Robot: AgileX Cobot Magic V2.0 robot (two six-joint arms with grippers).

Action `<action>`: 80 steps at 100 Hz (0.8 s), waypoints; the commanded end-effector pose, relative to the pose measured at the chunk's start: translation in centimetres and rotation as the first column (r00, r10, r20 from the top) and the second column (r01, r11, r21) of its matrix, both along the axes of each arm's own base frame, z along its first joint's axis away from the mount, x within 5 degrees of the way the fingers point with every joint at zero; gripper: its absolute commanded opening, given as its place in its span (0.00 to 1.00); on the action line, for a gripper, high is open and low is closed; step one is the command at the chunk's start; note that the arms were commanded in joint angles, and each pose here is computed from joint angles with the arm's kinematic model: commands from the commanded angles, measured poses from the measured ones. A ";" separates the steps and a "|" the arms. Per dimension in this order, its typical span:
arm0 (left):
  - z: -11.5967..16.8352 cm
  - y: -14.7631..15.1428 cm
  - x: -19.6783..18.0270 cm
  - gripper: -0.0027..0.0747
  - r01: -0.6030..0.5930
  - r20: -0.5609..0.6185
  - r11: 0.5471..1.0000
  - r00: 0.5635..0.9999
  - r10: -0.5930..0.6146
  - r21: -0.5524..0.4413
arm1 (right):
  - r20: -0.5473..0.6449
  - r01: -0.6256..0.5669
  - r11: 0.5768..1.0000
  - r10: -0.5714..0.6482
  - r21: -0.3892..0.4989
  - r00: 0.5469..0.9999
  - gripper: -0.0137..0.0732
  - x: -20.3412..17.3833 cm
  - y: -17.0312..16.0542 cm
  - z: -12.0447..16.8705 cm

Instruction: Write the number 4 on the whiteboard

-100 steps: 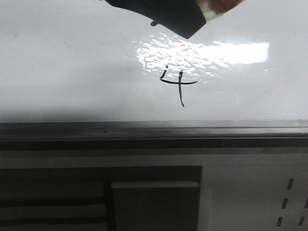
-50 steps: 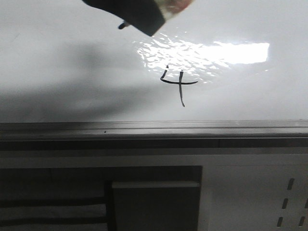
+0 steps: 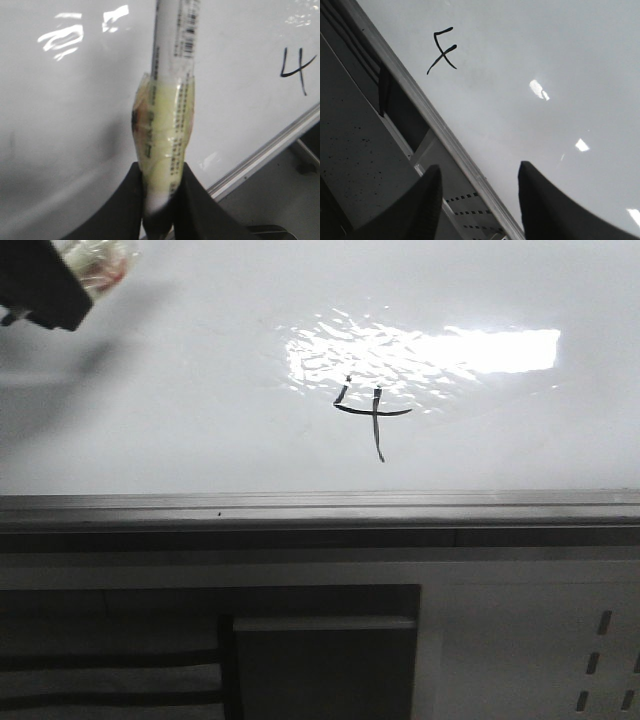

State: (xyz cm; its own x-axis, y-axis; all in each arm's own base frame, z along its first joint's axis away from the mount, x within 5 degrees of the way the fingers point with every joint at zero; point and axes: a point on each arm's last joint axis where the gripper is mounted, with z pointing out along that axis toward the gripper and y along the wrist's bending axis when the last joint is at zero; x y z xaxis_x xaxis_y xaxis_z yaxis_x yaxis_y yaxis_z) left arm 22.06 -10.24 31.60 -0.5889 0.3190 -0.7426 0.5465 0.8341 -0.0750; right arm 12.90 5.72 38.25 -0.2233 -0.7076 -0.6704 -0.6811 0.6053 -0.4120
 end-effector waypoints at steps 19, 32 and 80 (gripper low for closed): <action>-2.0 4.8 -1.3 0.01 -0.314 0.101 0.935 0.938 0.333 -0.164 | 0.081 0.014 0.999 -0.017 0.036 0.997 0.51 0.2 -0.1 1.2; -2.5 5.2 -0.8 0.01 -0.349 0.105 0.920 0.923 0.371 -0.178 | 0.081 0.012 0.999 -0.016 0.046 0.997 0.51 0.2 0.0 1.3; -2.3 5.6 0.7 0.01 -0.403 0.184 0.886 0.876 0.446 -0.231 | 0.080 0.011 0.999 -0.015 0.051 0.997 0.51 0.2 0.0 1.3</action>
